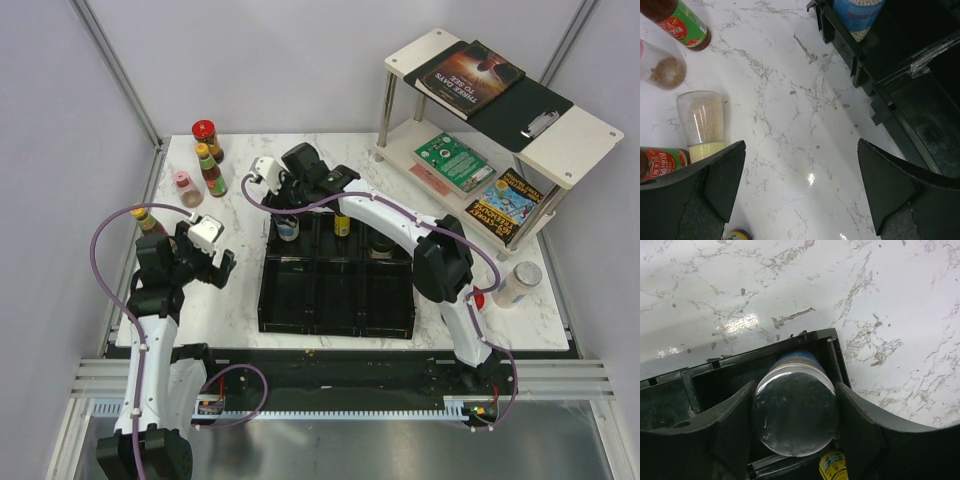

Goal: Organize the condiment bottles
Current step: Place the bottle in the storage box, then pick up the bottle from the center of the board.

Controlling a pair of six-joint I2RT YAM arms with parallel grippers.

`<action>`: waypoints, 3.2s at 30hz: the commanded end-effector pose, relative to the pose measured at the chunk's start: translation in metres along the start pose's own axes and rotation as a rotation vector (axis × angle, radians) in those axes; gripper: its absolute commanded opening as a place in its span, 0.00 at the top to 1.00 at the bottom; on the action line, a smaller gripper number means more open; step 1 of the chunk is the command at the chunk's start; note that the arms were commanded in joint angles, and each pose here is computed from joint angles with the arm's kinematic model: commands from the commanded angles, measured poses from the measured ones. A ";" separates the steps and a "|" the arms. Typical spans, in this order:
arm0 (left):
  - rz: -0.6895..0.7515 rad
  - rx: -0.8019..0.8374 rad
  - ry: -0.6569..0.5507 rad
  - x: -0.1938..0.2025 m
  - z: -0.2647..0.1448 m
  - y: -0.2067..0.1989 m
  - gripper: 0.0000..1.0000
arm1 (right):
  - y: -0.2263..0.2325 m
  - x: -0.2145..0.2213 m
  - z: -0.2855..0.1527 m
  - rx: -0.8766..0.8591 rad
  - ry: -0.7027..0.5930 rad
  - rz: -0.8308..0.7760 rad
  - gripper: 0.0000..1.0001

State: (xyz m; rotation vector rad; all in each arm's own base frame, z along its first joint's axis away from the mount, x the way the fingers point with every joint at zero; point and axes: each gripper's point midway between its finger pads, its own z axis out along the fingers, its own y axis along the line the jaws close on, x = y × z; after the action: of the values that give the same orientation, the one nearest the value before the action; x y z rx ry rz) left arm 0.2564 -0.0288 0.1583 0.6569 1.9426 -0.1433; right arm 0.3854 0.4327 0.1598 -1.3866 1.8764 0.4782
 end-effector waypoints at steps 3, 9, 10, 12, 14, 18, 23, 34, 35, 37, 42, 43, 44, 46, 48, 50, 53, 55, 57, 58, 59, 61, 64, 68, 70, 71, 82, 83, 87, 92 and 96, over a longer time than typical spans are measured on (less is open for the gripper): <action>0.004 0.013 -0.023 -0.002 0.002 -0.001 0.01 | -0.011 -0.013 0.006 0.041 -0.061 -0.057 0.35; 0.007 0.016 -0.026 -0.003 0.002 -0.001 0.01 | -0.012 -0.017 -0.005 0.055 -0.066 -0.070 0.02; 0.005 0.016 -0.024 -0.002 0.003 -0.001 0.01 | -0.013 -0.024 -0.014 0.063 -0.080 -0.073 0.02; 0.007 0.020 -0.027 -0.002 0.002 -0.002 0.01 | -0.016 -0.033 -0.029 0.083 -0.094 -0.077 0.02; 0.006 0.018 -0.029 -0.003 0.002 -0.002 0.01 | -0.020 -0.052 -0.061 0.123 -0.134 -0.086 0.02; 0.009 0.022 -0.038 -0.005 0.001 -0.004 0.01 | -0.035 -0.078 -0.140 0.277 -0.184 -0.089 0.02; 0.017 0.031 -0.054 -0.008 -0.002 -0.006 0.01 | -0.068 -0.050 -0.250 0.495 -0.148 -0.032 0.02; 0.026 0.058 -0.086 -0.015 -0.006 -0.013 0.01 | -0.084 0.168 -0.351 0.645 0.310 0.229 0.02; 0.027 0.058 -0.087 -0.015 -0.006 -0.013 0.01 | -0.079 0.180 -0.358 0.647 0.340 0.247 0.02; 0.029 0.057 -0.090 -0.015 -0.007 -0.013 0.01 | -0.068 0.194 -0.370 0.658 0.366 0.260 0.02; 0.036 0.055 -0.097 -0.016 -0.008 -0.014 0.01 | -0.049 0.239 -0.397 0.700 0.443 0.345 0.02; 0.037 0.056 -0.099 -0.017 -0.009 -0.014 0.01 | -0.043 0.252 -0.394 0.684 0.468 0.361 0.02; 0.036 0.059 -0.099 -0.016 -0.008 -0.015 0.01 | -0.043 0.263 -0.399 0.698 0.482 0.392 0.02; 0.036 0.064 -0.103 -0.017 -0.009 -0.015 0.00 | -0.037 0.274 -0.399 0.686 0.474 0.427 0.02; 0.033 0.068 -0.101 -0.017 -0.008 -0.016 0.01 | -0.033 0.297 -0.406 0.696 0.499 0.488 0.02; 0.033 0.072 -0.102 -0.017 -0.008 -0.017 0.00 | -0.029 0.318 -0.409 0.684 0.504 0.537 0.02; 0.032 0.073 -0.103 -0.018 -0.009 -0.017 0.01 | -0.025 0.340 -0.414 0.662 0.493 0.589 0.02; 0.034 0.074 -0.104 -0.018 -0.009 -0.017 0.01 | -0.025 0.353 -0.417 0.657 0.495 0.620 0.02; 0.036 0.076 -0.104 -0.018 -0.009 -0.017 0.00 | -0.026 0.364 -0.424 0.653 0.472 0.657 0.02; 0.034 0.079 -0.107 -0.019 -0.009 -0.018 0.00 | -0.027 0.367 -0.427 0.655 0.464 0.669 0.02; 0.033 0.080 -0.106 -0.018 -0.009 -0.018 0.00 | -0.027 0.372 -0.431 0.664 0.464 0.696 0.02; 0.032 0.087 -0.103 -0.017 -0.008 -0.019 0.00 | -0.030 0.374 -0.430 0.644 0.441 0.699 0.02; 0.028 0.087 -0.100 -0.017 -0.007 -0.018 0.00 | -0.028 0.374 -0.427 0.614 0.403 0.713 0.02; 0.025 0.083 -0.095 -0.016 -0.007 -0.017 0.00 | -0.031 0.375 -0.425 0.612 0.377 0.724 0.02; 0.022 0.081 -0.092 -0.016 -0.006 -0.017 0.01 | -0.031 0.382 -0.422 0.609 0.377 0.741 0.02; 0.019 0.082 -0.090 -0.016 -0.006 -0.017 0.00 | -0.031 0.385 -0.421 0.608 0.379 0.746 0.02; 0.010 0.079 -0.076 -0.013 -0.004 -0.015 0.00 | -0.024 0.414 -0.417 0.573 0.355 0.808 0.04; 0.010 0.078 -0.076 -0.013 -0.005 -0.015 0.01 | -0.023 0.415 -0.414 0.559 0.353 0.811 0.05; 0.012 0.079 -0.077 -0.012 -0.005 -0.016 0.00 | -0.021 0.417 -0.406 0.526 0.332 0.818 0.10; 0.014 0.078 -0.079 -0.013 -0.005 -0.016 0.00 | -0.025 0.414 -0.405 0.527 0.310 0.809 0.13; 0.015 0.075 -0.079 -0.013 -0.005 -0.015 0.01 | -0.027 0.412 -0.407 0.534 0.306 0.795 0.37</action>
State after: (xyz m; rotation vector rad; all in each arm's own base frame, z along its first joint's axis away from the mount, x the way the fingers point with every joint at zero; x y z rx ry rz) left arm 0.2474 -0.0434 0.1625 0.6926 1.8931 -0.2342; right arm 0.2045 -0.1214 0.1159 -0.2972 2.6049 0.0960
